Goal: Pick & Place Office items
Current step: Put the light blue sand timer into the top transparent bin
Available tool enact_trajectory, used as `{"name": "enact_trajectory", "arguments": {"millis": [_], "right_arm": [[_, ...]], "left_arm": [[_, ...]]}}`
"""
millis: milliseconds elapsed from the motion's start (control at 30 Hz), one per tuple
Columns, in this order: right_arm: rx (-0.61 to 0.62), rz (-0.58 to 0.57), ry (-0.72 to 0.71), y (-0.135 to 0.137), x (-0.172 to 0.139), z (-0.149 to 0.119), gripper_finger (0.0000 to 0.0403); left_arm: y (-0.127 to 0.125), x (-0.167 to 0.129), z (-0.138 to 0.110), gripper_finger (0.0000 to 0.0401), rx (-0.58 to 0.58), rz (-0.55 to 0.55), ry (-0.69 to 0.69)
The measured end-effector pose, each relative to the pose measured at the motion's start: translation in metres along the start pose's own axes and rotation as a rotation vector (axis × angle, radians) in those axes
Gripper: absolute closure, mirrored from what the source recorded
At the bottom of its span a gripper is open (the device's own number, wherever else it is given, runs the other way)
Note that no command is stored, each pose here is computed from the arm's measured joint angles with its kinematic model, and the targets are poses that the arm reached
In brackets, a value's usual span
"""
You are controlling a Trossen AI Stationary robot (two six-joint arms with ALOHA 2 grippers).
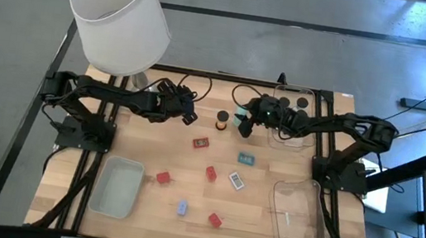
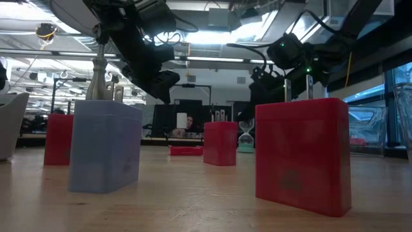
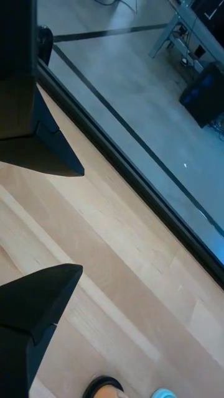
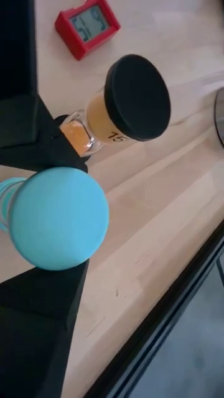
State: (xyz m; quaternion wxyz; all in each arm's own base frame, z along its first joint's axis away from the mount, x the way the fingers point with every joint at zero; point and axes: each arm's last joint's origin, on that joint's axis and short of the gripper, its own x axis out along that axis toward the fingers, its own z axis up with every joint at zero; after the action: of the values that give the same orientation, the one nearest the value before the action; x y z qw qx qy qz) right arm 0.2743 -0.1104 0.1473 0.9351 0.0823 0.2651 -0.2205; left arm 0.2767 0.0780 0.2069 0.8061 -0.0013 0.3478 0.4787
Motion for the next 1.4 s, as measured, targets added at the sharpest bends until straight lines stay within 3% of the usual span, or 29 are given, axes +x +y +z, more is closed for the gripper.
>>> {"name": "enact_trajectory", "arguments": {"millis": [300,700,933,1233,1400], "right_arm": [[0.034,-0.001,-0.040,-0.002,-0.024,0.017,0.0183],[0.011,-0.076,-0.123,-0.014,-0.112,0.044,0.0199],[0.072,-0.258,-0.036,-0.021,-0.154,0.031,0.0198],[0.169,-0.541,0.144,-0.030,-0.171,0.004,0.0190],[0.212,-0.556,0.162,-0.031,-0.169,-0.014,0.0197]], "left_arm": [[0.000,0.000,0.000,0.0162,-0.002,-0.001,0.000],[0.000,0.000,0.000,0.0162,-0.001,0.002,0.000],[0.000,0.000,0.000,0.0162,-0.001,0.002,0.000],[0.000,0.000,0.000,0.0162,-0.012,0.002,-0.001],[0.000,0.000,0.000,0.0162,-0.017,0.002,-0.001]]}}
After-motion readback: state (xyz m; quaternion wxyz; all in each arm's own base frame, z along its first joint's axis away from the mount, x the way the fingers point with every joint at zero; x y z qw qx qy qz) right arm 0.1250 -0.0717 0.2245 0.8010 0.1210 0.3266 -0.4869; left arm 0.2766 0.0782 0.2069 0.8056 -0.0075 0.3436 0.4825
